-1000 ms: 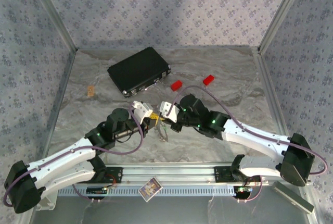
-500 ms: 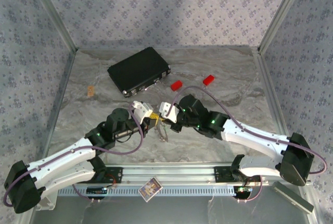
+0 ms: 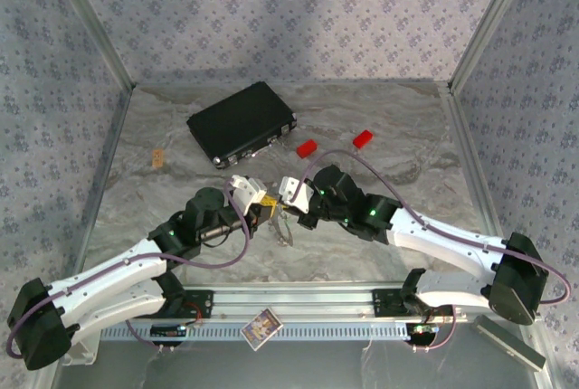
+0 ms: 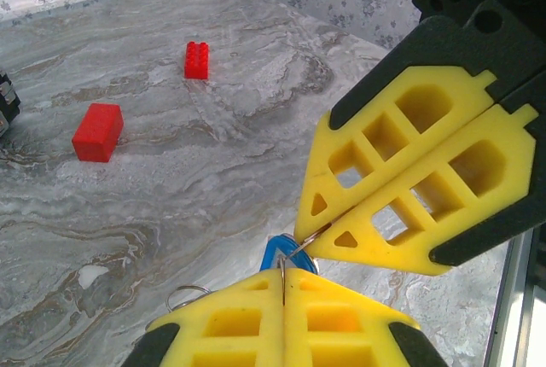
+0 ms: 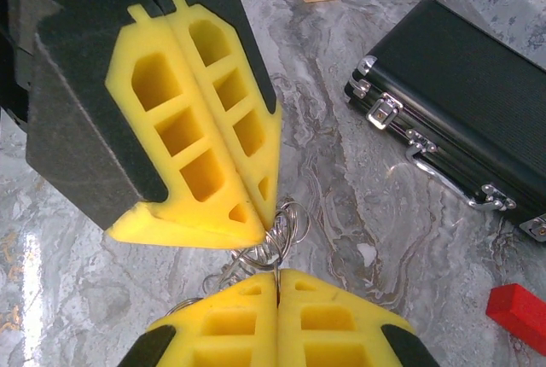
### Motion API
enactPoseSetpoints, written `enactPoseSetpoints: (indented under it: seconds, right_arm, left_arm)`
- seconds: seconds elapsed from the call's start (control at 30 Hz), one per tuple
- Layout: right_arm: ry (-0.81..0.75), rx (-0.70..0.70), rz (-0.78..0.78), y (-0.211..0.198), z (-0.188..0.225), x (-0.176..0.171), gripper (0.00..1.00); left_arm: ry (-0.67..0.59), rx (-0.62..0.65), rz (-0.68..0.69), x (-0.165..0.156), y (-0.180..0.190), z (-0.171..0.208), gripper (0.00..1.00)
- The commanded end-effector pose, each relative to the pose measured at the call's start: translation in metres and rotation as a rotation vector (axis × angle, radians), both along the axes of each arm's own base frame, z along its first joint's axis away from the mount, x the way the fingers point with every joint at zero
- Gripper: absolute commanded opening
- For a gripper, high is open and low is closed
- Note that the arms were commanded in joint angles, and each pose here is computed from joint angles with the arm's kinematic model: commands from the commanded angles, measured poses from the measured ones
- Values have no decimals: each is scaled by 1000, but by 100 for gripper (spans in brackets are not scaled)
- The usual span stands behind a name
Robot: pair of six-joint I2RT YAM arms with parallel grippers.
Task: Put the keys on the keyring
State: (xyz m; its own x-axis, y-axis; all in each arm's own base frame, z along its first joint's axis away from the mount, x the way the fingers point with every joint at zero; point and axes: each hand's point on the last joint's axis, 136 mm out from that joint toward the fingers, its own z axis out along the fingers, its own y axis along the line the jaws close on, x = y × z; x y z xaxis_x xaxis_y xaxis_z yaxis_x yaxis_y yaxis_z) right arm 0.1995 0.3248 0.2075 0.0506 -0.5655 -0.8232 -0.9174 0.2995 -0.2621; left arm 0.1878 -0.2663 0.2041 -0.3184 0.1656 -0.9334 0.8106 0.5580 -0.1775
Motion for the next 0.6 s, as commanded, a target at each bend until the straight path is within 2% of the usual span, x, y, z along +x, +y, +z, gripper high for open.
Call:
enactPoseSetpoints:
  seconds: [0.0,0.57]
  right_arm:
    - [-18,19,-22,-2,7,3,0]
    - [-2,27,11,2,6,-4,0]
  left_arm:
    - [-38,-64,-24,-1,-7,21,0]
    - [-39,-68,-24,-1,-8,22,0]
